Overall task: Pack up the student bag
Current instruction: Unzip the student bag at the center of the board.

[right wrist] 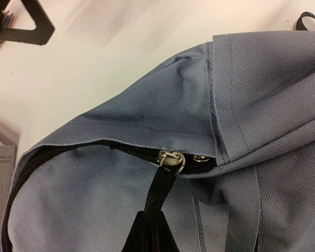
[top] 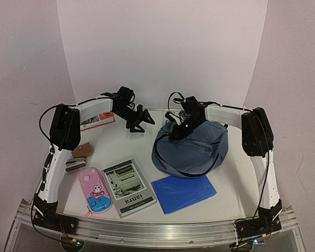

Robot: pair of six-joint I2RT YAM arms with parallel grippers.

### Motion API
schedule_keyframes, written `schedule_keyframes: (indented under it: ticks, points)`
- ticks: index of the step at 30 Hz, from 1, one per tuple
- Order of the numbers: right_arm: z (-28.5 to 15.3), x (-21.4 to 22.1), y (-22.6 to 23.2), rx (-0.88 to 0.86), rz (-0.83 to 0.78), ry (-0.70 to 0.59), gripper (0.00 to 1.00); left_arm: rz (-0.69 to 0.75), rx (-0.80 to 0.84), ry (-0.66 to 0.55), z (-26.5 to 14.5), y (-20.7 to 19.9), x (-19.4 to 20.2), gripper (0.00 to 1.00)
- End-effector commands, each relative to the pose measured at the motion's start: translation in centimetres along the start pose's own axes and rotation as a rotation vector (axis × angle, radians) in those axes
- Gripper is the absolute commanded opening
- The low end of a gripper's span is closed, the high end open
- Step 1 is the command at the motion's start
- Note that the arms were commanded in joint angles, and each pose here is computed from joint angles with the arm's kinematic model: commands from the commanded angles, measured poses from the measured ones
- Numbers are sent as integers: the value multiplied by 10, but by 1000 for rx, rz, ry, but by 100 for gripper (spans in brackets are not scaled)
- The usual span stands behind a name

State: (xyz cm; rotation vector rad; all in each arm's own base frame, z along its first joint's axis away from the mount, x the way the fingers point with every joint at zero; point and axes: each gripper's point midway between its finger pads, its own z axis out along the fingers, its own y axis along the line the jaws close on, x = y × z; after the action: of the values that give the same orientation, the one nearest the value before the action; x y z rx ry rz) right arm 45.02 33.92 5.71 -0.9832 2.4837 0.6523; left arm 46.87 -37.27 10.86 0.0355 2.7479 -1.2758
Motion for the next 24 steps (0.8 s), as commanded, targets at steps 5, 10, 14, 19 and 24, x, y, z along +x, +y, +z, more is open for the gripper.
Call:
schedule_keyframes:
  ticks: [5,10,14,19,24]
  points:
    - [-57,-5,41,-29,-151,-54,0,68,130,-50,-6,-44,-15,78]
    - [-60,5,53,-44,-170,-38,0,58,161,-2,23,-45,-4,80]
    - [-66,2,61,-49,-182,-52,0,48,181,39,47,-48,9,80]
    - [-75,-9,66,-55,-187,-79,0,21,192,79,72,-46,23,77]
    - [-80,-12,74,-74,-197,-80,0,19,228,81,79,-52,25,60]
